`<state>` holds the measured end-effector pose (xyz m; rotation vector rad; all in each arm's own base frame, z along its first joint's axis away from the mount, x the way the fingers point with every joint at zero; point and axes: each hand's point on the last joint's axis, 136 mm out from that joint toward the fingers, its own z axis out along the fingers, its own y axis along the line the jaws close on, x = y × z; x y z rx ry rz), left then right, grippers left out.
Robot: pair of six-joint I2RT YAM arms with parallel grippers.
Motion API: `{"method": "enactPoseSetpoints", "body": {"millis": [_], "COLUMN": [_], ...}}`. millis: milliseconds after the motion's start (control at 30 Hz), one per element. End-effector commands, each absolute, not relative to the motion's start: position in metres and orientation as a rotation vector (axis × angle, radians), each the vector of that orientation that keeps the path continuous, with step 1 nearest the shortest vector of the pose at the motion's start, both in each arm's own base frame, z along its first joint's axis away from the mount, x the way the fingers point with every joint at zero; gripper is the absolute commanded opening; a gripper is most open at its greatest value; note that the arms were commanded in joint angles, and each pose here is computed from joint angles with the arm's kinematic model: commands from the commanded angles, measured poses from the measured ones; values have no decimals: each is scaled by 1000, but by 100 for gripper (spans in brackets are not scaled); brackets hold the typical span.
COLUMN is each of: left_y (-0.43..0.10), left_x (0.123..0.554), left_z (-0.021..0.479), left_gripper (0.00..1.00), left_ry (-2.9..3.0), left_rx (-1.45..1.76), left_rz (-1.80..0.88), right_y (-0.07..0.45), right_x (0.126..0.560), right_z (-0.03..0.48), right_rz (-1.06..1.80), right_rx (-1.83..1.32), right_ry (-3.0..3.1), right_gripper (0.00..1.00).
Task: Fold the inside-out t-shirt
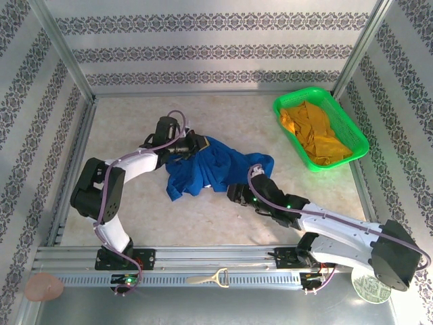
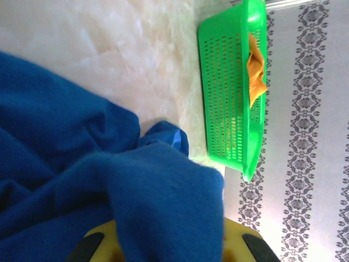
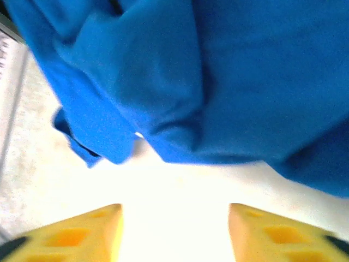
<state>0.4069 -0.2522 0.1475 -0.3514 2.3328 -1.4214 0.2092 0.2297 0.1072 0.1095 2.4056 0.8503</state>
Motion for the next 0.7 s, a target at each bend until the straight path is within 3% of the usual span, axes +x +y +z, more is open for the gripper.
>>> {"method": "enactPoseSetpoints", "body": {"millis": [0,333,667], "left_y": [-259,-260,-263], "left_x": [411,383,366], "left_z": [176,185,213], "left_gripper": [0,0,0], "left_ry": [2238,2247,2205], "left_rx": [-127,15,103], "left_rz": [-1445,-1463,-1510], "right_y": [210,239,253], "right_x": [223,305,360], "right_z": [127,180,151], "right_rz": [759,735,632], "right_rx": [119,-72,-152], "right_ry": [2365,2307,2401], "right_gripper": [63,72,72]}}
